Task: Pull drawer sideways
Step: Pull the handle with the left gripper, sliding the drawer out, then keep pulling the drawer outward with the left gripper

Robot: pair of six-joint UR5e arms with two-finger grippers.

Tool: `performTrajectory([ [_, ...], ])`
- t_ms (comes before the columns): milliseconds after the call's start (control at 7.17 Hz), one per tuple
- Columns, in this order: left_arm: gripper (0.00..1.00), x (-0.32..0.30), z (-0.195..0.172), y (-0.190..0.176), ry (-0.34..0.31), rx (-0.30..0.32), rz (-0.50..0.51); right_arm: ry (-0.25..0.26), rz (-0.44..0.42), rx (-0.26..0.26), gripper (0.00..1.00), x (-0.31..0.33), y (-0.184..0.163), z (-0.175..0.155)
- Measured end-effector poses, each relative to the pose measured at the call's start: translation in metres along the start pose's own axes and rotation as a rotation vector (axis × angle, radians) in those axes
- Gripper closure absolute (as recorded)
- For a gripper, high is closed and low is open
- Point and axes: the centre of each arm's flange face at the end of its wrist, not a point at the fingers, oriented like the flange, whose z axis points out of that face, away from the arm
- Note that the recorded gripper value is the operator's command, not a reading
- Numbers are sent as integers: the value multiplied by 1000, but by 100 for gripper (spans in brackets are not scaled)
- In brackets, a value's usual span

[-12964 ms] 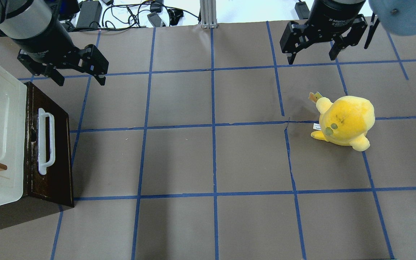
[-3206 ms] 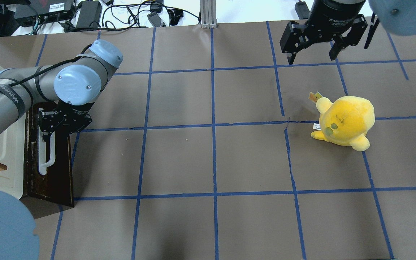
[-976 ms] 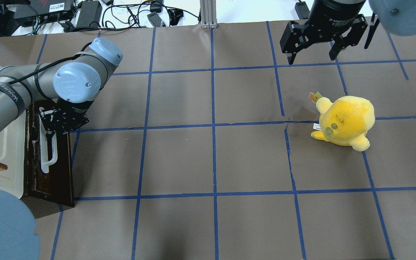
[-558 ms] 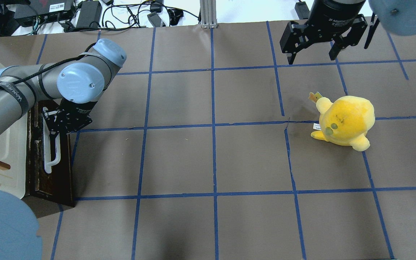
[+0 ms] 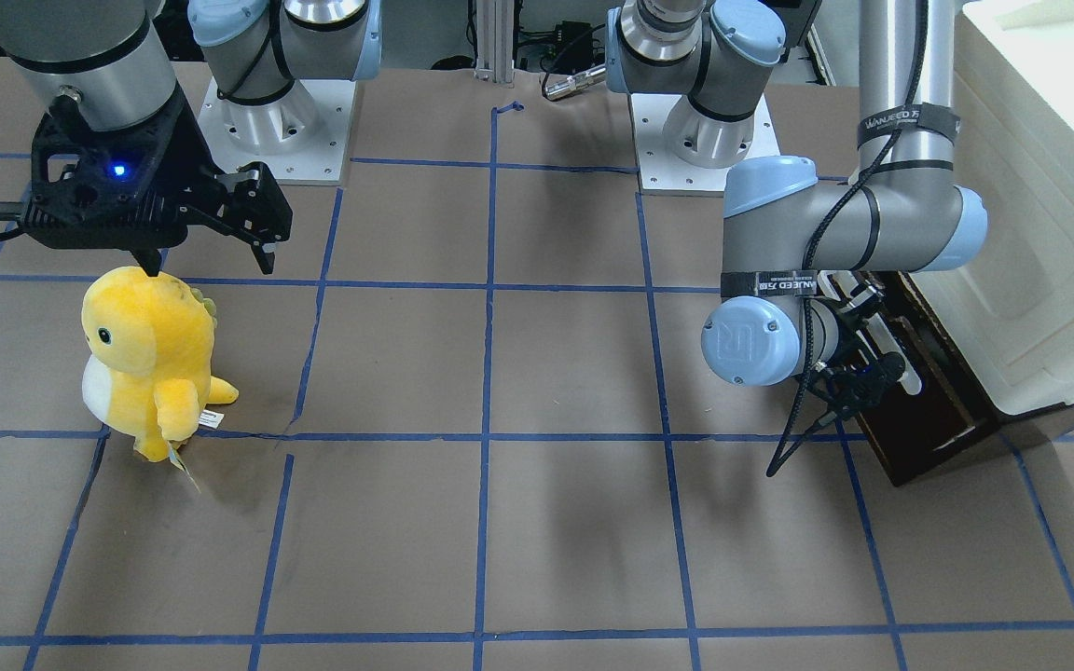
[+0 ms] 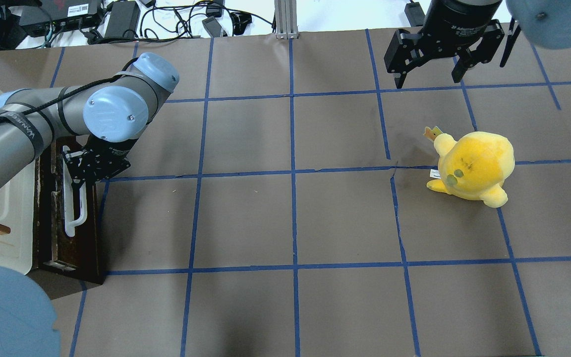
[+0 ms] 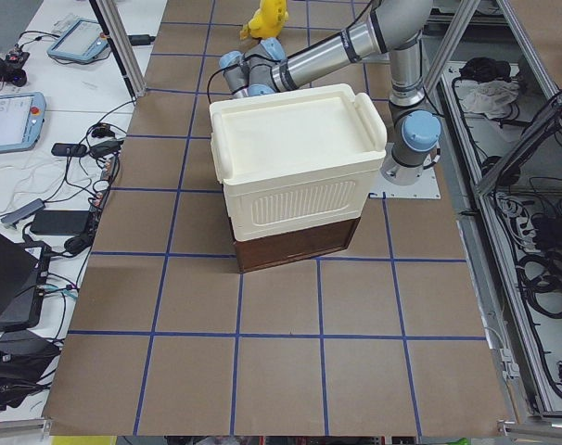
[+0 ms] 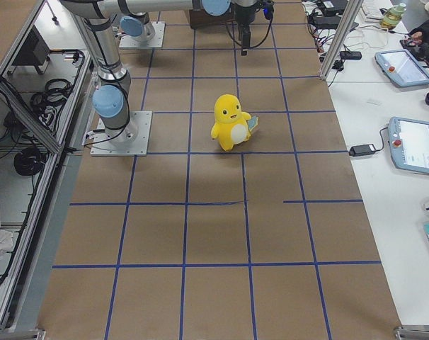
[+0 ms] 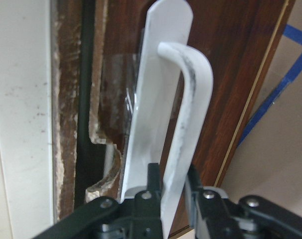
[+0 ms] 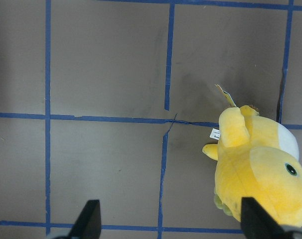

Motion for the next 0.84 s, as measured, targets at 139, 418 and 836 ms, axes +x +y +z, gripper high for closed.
performTrajectory([
  [139,100,-2,-3,-1,-2,-1,4,-1,0,0,0,0,0,0],
  [418,100,-6,-9,-2,-7,-10,14,-1,-1,0,0,0,0,0],
  [836,100,0,-13,0,-5,-13,4,-1,0,0,0,0,0,0],
])
